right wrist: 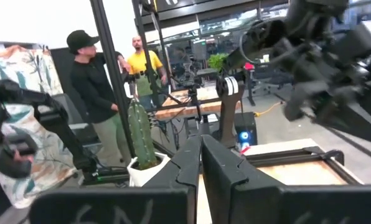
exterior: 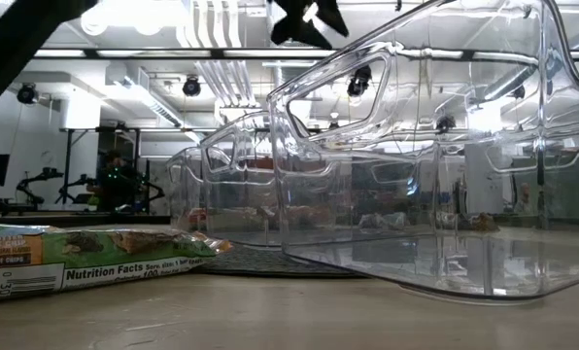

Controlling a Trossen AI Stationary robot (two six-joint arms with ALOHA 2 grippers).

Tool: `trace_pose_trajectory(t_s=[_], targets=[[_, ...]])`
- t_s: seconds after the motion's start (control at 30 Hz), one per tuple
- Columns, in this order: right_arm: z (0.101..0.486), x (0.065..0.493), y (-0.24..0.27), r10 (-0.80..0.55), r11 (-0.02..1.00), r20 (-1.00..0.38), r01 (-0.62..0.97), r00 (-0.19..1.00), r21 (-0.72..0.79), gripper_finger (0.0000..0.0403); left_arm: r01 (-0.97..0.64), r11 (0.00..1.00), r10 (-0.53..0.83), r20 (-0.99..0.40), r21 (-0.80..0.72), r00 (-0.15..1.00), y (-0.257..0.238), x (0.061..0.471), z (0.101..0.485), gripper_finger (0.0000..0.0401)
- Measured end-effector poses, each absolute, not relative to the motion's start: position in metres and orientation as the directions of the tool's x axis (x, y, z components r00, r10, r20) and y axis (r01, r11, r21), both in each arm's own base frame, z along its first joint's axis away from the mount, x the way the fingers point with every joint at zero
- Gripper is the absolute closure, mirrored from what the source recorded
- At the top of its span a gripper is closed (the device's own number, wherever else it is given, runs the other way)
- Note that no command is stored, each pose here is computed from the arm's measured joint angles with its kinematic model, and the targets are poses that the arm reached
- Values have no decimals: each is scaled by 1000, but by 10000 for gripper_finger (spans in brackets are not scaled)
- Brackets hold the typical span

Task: Pick and place Granola Bars by type
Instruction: Put the blue granola bar into the middle transparent bin

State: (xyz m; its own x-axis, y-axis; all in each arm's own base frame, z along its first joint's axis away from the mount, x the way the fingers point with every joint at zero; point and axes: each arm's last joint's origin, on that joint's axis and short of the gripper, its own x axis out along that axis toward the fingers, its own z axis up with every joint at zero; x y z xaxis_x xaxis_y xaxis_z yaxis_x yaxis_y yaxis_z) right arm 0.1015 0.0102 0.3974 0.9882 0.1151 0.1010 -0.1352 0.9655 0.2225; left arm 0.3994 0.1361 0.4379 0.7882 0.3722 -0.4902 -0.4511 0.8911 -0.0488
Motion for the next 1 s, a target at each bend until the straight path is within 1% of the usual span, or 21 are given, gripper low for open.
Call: trace_pose_trajectory(t_s=[0.17,0.23,0.37,0.6,0.8,1.0], targets=[[397,106,10,111,965,89,-129,990,227,394,-455,890,394,-514,8,762,158,414,416,168],[396,106,10,91,968,86,-109,992,225,394,-465,885,401,-514,4,758,167,418,409,168],[396,109,9,37,968,79,-55,996,244,394,-478,877,383,-532,-47,755,187,421,396,168],[395,111,9,36,971,69,-51,997,233,394,-545,831,404,-553,-111,729,214,432,369,168],[395,111,9,37,969,70,-53,997,242,394,-510,838,366,-495,-192,788,225,455,346,168],[394,111,9,37,968,67,-52,997,247,394,-527,821,342,-550,-220,762,231,471,310,168]])
